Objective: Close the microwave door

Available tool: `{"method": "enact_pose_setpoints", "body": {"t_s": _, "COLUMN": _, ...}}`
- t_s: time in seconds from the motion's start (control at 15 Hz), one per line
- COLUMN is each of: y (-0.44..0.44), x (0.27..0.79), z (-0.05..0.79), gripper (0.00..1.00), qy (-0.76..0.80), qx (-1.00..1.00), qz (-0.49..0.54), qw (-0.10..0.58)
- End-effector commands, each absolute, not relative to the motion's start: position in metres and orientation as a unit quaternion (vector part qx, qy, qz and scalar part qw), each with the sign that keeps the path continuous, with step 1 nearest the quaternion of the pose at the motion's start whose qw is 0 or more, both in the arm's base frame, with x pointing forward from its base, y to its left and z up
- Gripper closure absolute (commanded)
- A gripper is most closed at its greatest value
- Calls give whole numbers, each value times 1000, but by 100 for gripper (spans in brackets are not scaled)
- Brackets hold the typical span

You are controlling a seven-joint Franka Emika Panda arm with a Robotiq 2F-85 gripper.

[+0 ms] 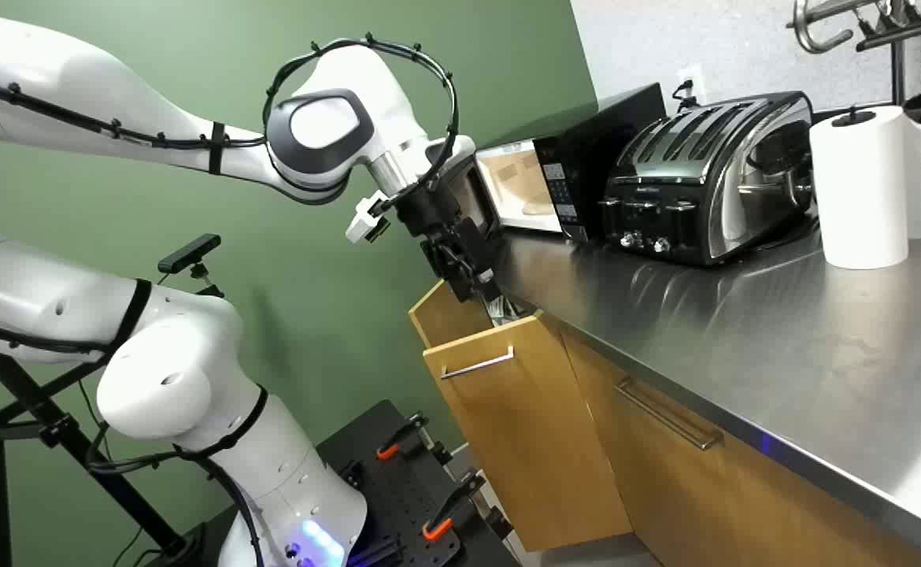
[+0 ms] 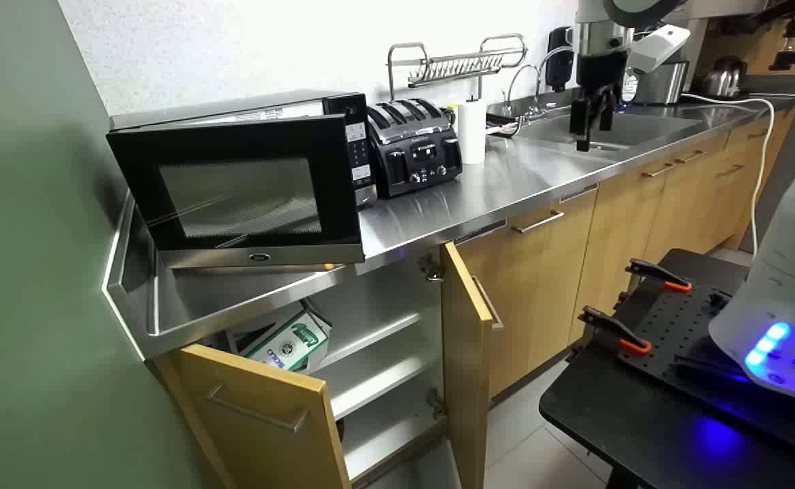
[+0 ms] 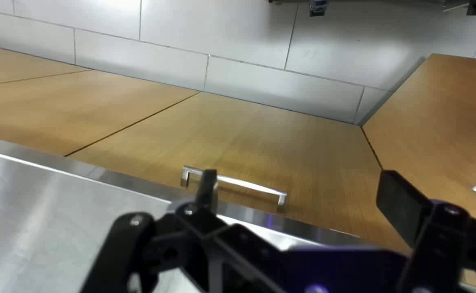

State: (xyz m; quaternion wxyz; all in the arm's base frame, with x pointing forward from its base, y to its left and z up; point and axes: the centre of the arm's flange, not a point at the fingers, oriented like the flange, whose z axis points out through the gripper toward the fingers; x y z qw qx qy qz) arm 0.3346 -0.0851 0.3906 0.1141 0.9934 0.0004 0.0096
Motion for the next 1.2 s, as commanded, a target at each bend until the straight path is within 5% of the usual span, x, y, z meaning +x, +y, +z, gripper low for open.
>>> {"method": "enact_pose_setpoints", "body": {"t_s": 0.0, "y": -85, "x": 335, "z": 391, "gripper": 0, "qy": 0, "qx": 993, "qz": 10, "qw": 114}}
{"method": "enact_pose_setpoints", "body": {"t_s": 0.4, "y": -69, "x": 338, "z": 398, "gripper": 0, "qy": 19, "qx": 994, "qz": 27, "qw": 108}}
{"method": "enact_pose_setpoints", "body": {"t_s": 1.13, "y": 149, "x": 327, "z": 486, "gripper": 0, "qy": 291, "qx": 928, "qz": 161, "qw": 167}}
